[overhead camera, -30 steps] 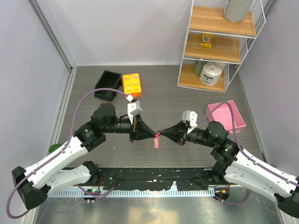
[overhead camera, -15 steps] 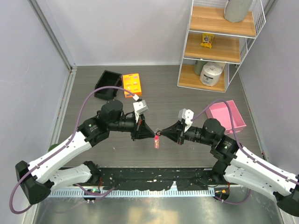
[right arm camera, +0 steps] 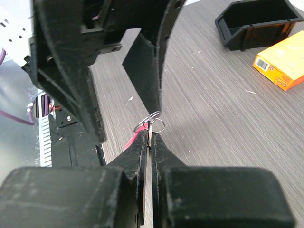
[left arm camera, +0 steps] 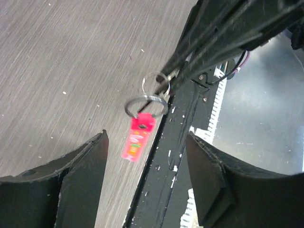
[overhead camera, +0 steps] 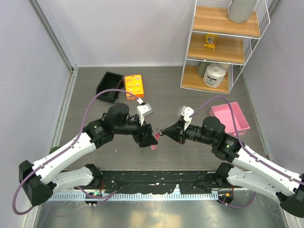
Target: Remove the keys from the keyring
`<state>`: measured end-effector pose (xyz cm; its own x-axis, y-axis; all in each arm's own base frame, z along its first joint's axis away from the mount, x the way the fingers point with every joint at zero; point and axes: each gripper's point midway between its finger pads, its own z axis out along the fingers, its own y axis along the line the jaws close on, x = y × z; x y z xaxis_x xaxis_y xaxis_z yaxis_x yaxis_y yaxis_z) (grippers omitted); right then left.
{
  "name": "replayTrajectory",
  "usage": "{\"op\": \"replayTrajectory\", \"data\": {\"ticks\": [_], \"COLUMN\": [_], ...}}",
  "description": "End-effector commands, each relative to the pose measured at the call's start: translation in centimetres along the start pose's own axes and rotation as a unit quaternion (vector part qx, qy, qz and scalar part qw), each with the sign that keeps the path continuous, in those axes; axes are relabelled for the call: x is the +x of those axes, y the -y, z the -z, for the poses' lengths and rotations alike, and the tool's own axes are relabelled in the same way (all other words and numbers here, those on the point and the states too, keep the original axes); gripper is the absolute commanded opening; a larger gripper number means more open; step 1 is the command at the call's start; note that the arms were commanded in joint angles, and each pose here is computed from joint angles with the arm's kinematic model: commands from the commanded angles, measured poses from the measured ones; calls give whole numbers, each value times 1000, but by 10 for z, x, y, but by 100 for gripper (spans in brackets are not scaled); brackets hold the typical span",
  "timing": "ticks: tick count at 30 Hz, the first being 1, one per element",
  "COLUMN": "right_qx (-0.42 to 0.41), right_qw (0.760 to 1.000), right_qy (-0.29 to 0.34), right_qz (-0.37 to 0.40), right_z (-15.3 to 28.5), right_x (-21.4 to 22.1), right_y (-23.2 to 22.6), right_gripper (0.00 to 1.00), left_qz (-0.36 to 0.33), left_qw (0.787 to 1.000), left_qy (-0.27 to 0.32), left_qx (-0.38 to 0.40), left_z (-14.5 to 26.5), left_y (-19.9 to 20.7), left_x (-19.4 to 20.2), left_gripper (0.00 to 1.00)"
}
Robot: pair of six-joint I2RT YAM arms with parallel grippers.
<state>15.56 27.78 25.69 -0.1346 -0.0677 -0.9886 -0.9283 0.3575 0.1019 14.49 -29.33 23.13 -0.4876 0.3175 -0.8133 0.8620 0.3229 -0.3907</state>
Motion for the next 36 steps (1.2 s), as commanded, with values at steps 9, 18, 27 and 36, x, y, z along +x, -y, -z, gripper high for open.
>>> {"op": "replayTrajectory", "data": {"ticks": [9,18,27,36], "right_qx": [24,23,30,32], "right_qw": [995,996,999,992], "right_qy": [90,74,12,-84], "right_qz": [-18,-33,-43,-92], "right_z": [7,7,8,5], "right_x": [-55,-61,-51,-32], "right_y": [2,0,1,-1], "right_gripper": [5,5,5,5], "left_qz": [-48,-154,-269,-287], "left_qw": [981,946,910,906], "left_qy": [186,283,315,310], "left_qx": [-25,-36,-6,2], "left_z": [16,28,38,26], "left_y": [-8,-10,8,4], "left_x": [-23,-33,-31,-29], "left_gripper": [89,87,83,79]}}
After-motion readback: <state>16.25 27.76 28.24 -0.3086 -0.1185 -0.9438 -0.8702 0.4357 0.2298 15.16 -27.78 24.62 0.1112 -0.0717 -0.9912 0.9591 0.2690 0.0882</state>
